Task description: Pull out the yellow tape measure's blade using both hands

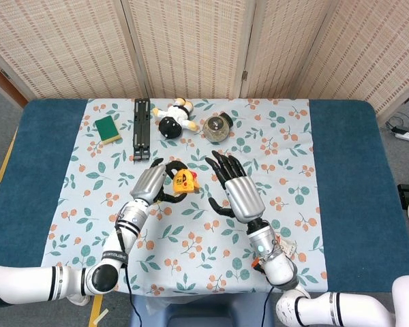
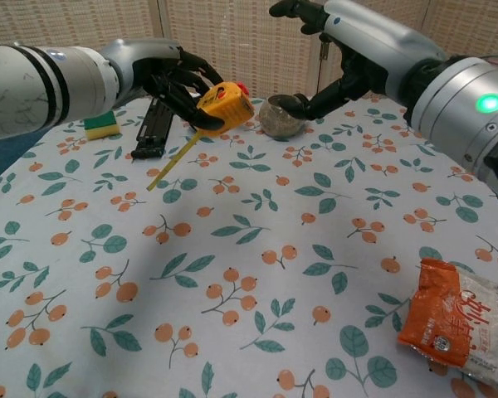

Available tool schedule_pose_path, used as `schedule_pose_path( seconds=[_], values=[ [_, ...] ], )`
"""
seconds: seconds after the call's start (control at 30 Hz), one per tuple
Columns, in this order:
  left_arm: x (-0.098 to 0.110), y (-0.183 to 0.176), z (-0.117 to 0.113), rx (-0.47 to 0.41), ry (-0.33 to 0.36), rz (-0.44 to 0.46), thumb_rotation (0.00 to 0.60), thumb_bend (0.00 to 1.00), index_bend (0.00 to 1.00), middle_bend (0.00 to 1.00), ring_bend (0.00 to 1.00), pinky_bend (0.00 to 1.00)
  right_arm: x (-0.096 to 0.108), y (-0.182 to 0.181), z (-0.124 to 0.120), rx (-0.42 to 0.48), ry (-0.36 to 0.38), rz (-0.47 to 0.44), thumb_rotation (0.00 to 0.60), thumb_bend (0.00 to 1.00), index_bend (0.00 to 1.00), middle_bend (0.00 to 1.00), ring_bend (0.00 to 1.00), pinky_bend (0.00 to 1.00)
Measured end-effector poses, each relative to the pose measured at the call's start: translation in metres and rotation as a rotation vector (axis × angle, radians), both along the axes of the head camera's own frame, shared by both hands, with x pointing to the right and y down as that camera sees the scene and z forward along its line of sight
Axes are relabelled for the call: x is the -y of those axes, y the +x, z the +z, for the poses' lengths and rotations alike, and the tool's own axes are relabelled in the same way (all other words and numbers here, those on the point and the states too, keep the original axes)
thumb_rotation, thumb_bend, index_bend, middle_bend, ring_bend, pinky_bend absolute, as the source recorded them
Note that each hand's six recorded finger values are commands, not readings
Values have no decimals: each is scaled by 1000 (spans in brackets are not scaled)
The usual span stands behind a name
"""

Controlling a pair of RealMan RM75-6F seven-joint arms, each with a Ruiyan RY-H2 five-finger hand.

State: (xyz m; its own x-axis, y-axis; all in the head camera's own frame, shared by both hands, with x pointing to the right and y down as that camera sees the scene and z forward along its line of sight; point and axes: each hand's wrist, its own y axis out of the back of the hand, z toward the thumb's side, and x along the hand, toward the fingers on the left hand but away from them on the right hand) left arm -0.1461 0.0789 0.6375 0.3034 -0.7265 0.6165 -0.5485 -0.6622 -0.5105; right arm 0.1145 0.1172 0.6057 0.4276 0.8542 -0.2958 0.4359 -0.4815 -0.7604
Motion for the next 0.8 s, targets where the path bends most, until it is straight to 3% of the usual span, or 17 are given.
schedule_pose_path(
  seconds=[0.8],
  values=[
    [0, 12, -3, -42, -24, -17, 600, 358, 596, 533, 415, 42, 5, -20, 14, -9, -15, 7, 600, 390, 0, 0, 0, 0]
  ],
)
